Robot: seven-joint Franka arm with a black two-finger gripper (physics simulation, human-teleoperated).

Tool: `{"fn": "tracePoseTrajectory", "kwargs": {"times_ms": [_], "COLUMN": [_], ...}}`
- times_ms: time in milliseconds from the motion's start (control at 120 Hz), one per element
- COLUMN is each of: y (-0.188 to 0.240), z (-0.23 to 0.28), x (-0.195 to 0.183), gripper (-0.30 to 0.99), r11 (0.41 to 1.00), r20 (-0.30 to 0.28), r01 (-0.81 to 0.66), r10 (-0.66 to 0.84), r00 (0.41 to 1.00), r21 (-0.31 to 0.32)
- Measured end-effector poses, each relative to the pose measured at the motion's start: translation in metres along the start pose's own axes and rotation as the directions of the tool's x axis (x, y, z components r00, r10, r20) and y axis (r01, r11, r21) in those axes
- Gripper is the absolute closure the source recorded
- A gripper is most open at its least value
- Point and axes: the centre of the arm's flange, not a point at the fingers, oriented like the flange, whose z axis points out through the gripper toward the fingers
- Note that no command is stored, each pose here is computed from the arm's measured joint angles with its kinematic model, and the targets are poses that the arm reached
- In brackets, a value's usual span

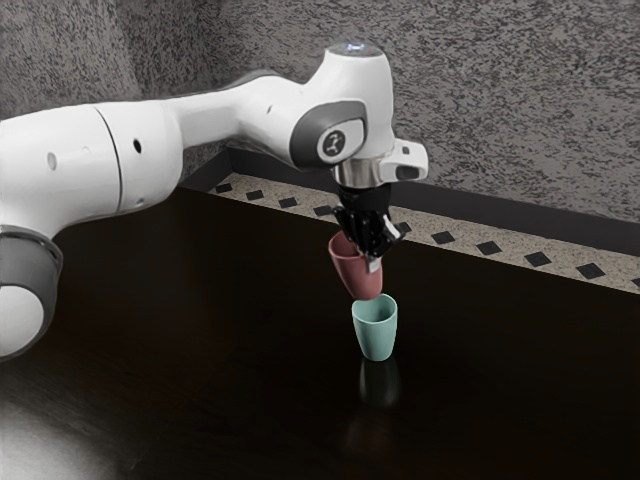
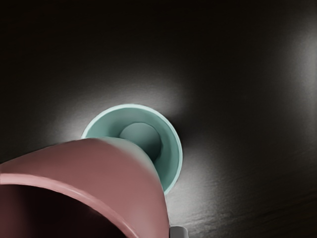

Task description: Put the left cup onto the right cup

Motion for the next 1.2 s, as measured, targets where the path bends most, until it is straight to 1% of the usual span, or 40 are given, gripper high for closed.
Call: {"fn": "tracePoseTrajectory", "kwargs": {"times_ms": [400,1200], "y": [0.007,0.008], "z": [0.008,0.035], "x": [0.006,0.012], "gripper": [0.78,0.78], "r11": [1.0,1.0], "r20": [0.004,0.036], "r01": [-0.01,-0.012], "r10": [0.01,0.012], "r00": [1.0,0.999], "r21": [0.0,0.0]}}
